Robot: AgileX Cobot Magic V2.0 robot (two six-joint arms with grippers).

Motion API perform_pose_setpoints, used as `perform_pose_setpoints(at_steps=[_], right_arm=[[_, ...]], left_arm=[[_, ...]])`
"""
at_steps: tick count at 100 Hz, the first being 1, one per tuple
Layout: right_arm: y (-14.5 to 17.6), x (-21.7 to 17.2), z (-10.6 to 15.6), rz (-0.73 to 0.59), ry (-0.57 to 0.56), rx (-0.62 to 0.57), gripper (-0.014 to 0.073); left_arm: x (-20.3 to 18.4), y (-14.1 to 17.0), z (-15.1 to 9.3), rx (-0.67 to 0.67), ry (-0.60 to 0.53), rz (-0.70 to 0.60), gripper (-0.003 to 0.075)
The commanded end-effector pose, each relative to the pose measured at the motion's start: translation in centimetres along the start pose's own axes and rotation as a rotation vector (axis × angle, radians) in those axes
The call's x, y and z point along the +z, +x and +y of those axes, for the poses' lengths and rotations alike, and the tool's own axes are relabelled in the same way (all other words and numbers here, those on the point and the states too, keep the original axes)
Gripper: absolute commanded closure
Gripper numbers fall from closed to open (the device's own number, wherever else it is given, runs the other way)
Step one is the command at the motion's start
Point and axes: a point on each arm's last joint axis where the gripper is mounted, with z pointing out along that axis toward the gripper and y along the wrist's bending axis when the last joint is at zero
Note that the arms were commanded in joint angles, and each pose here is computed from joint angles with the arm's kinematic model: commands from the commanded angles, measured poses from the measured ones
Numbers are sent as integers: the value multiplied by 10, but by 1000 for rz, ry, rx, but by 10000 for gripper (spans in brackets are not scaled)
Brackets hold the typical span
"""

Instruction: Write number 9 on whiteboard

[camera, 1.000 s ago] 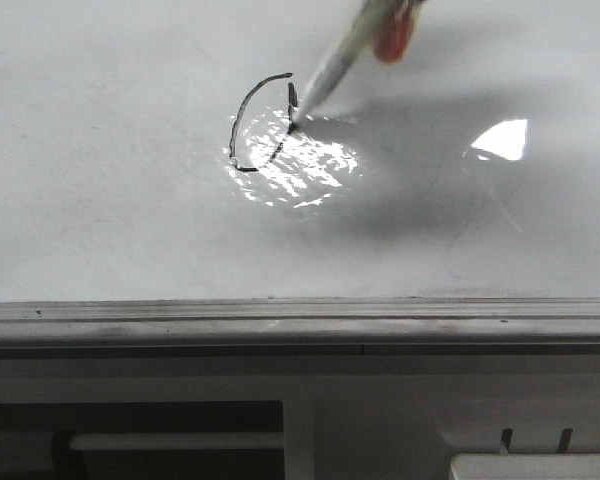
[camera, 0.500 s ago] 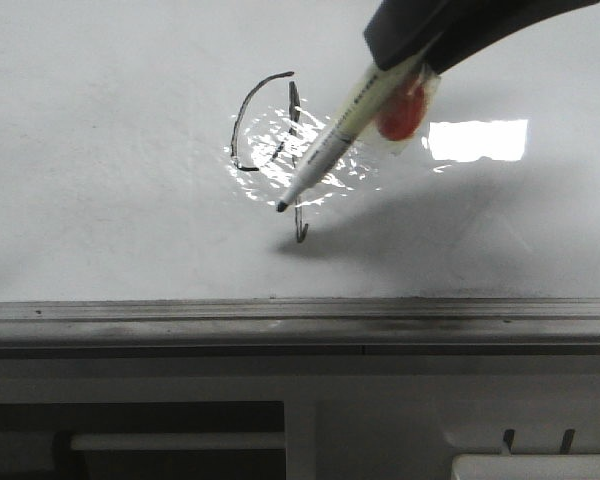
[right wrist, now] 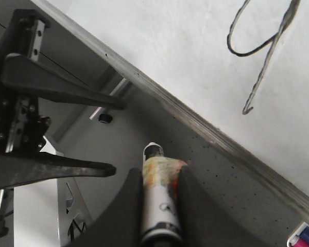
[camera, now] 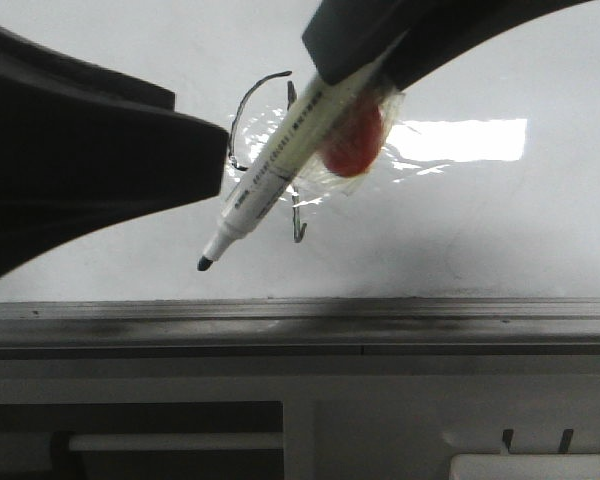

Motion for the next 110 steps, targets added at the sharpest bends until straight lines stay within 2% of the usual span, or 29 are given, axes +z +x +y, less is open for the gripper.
perform_pose_setpoints(at_steps=[1,20,45,55,74,85,92,101,104,110], right_arm=[[-13,-13,7,-111,-29,0,664],[-13,-13,10,-110,-55,31,664],[-13,-13,10,-106,-59,34,664],[-13,-13,10,-111,-58,34,664],[-14,-13,10,-113,-58,34,664],[-14,-13,10,-121,-57,35,653],[-14,-13,10,-119,-57,35,581],[-15,-13,9,-132,-51,28,402],[-16,-13,9,-140,-47,25,332],[-17,-14,8,-153,-43,22,248]], left_arm=[[9,-18,-1,-2,3,-122,386],[23,-11,-2,4,11,-88,386],[26,-12,-2,3,9,-129,396],[26,-13,-2,3,9,-135,482],[26,-13,-2,4,10,-133,741],[26,-12,-2,2,10,-131,740],[26,-12,-2,-5,11,-131,740],[26,-12,-1,-11,6,-131,740],[26,-12,0,-34,-9,-130,740],[25,-11,5,-109,-62,-124,740]])
